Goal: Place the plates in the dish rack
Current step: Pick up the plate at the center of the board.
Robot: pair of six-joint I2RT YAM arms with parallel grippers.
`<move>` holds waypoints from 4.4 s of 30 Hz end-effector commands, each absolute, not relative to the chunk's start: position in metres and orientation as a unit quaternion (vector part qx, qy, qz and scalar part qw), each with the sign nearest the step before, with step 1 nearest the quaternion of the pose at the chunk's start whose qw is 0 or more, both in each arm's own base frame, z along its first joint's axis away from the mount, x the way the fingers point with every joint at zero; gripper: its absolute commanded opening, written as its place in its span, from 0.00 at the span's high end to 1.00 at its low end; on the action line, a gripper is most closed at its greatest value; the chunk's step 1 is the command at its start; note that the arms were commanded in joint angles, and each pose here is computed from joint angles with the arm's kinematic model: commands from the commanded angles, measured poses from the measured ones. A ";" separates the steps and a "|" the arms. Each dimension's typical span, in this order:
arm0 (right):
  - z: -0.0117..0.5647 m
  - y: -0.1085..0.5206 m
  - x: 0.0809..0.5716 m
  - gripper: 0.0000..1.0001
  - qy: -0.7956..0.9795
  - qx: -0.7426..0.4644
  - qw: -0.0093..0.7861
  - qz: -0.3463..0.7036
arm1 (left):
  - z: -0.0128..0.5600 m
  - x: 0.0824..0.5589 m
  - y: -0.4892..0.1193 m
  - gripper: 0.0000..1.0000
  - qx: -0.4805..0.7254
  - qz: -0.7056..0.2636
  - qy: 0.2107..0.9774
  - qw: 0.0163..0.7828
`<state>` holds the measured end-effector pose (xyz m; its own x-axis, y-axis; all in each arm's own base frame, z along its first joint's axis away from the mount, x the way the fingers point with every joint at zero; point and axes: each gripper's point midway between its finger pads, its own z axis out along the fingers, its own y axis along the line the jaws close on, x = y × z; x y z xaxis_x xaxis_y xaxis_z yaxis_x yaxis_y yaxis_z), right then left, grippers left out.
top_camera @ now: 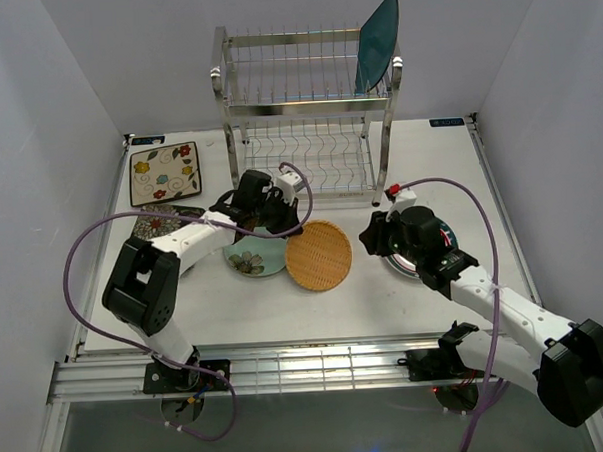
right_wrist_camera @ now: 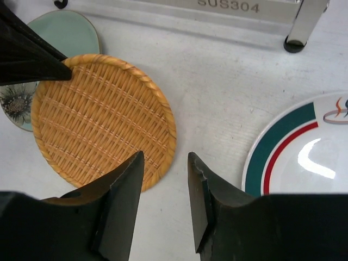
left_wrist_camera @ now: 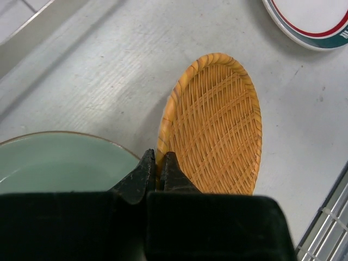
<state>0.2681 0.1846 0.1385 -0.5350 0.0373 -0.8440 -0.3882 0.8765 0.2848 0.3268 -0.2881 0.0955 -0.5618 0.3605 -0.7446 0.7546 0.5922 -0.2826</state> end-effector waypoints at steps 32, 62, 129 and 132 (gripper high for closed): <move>0.170 0.240 0.259 0.09 0.671 -0.310 0.585 0.333 | 0.211 0.285 -0.269 1.00 0.405 -0.325 0.698 0.493; 0.176 0.262 0.227 0.84 0.608 -0.389 0.558 0.411 | 0.234 0.232 -0.273 1.00 0.480 -0.388 0.617 0.487; 0.193 0.269 0.214 0.92 0.567 -0.391 0.560 0.461 | 0.207 0.235 -0.280 0.53 0.498 -0.395 0.628 0.448; 0.193 0.269 0.214 0.92 0.566 -0.390 0.562 0.460 | 0.207 0.235 -0.280 0.55 0.499 -0.396 0.628 0.447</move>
